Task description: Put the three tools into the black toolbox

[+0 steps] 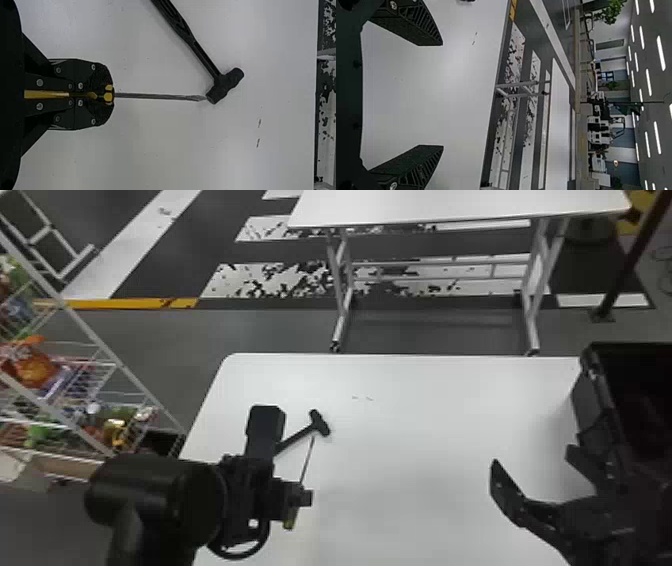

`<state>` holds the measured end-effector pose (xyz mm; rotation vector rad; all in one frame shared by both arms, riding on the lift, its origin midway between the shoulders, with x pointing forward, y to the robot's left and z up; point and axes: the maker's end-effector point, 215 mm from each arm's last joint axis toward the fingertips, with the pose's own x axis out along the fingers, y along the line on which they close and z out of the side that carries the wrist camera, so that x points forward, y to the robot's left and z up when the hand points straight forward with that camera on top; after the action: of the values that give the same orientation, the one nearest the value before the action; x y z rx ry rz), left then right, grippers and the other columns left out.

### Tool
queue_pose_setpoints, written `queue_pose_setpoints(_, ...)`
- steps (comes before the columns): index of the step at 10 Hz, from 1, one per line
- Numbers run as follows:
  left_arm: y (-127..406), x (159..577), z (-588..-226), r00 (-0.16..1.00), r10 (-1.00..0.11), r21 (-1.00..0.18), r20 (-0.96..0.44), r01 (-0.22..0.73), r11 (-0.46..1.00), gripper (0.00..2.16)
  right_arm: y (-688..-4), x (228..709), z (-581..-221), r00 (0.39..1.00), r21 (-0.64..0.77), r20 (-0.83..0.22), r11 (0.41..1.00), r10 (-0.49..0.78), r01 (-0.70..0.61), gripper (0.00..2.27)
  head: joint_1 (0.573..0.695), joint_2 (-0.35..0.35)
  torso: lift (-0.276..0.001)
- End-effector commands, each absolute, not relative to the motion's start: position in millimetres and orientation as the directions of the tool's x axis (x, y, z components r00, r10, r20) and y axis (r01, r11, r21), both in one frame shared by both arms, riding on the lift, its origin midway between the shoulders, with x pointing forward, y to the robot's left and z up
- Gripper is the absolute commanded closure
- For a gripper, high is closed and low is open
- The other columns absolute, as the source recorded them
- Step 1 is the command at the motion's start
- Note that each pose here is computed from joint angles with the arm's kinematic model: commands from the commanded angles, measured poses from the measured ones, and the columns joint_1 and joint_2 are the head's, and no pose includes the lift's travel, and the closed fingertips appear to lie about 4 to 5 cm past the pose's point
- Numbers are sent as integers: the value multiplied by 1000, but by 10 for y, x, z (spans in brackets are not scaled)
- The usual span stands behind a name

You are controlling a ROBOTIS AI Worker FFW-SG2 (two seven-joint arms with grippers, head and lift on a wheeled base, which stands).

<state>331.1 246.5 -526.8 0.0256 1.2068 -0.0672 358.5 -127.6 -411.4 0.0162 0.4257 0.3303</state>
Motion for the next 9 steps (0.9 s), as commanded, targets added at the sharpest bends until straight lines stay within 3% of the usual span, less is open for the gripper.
queue_pose_setpoints(1, 2332, 3131, -5252, 355, -28, 16, -935, 121, 992, 2142, -1284, 3649, -4024, 861, 160, -382, 941, 337, -297, 76, 695, 203, -51)
queue_pose_setpoints(4, 2174, 2704, -5383, 292, -116, -69, -949, 168, 983, 2142, -1291, 3696, -4077, 833, 208, -428, 936, 350, -286, 80, 695, 161, -51)
queue_pose_setpoints(7, 2113, 2511, -5428, 250, -213, -177, -944, 160, 971, 2142, -1299, 3688, -4122, 823, 223, -446, 934, 351, -278, 93, 695, 150, -51)
queue_pose_setpoints(9, 2009, 2428, -5398, 230, -334, -311, -914, 133, 941, 2142, -1288, 3670, -4146, 818, 223, -455, 934, 352, -278, 97, 695, 144, -51)
